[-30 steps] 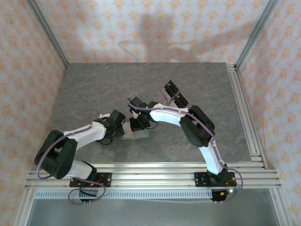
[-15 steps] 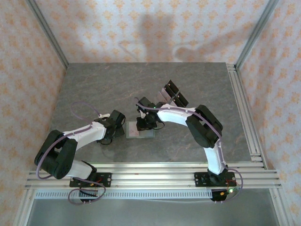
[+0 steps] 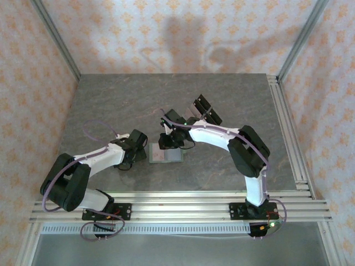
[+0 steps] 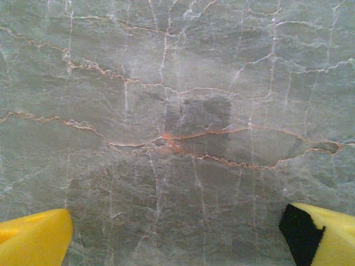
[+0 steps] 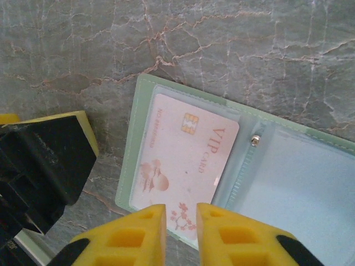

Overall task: Put the credit cards into the card holder
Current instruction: Insert the credit card into the card slot.

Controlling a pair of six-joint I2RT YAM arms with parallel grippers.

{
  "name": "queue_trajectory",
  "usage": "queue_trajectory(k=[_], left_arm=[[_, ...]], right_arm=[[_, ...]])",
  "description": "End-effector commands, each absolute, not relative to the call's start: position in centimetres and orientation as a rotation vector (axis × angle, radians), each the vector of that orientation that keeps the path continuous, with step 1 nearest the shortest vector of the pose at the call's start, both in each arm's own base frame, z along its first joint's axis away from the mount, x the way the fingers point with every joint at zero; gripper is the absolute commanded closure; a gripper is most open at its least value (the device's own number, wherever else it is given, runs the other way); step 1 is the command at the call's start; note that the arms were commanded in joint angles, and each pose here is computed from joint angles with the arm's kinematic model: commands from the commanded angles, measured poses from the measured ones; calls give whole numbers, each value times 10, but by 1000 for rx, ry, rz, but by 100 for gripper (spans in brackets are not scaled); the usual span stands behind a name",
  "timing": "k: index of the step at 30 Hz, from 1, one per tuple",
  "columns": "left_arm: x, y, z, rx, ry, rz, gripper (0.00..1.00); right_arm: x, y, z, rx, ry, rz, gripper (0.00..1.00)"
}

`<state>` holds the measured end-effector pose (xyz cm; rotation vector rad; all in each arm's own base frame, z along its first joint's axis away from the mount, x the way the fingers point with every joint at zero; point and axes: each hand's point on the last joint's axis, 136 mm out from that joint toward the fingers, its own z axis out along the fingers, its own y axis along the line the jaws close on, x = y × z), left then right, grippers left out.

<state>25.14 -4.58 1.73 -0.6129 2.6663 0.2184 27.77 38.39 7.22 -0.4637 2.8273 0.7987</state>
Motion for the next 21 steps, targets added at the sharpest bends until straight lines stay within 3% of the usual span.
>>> queue_trajectory(k=[1, 21], left_arm=[[255, -49, 21, -618, 2660, 189, 0], [256, -52, 14, -619, 2674, 180, 0]], right_arm=[[281, 395, 69, -445, 2836, 843, 82], [277, 405, 40, -451, 2889, 831, 74]])
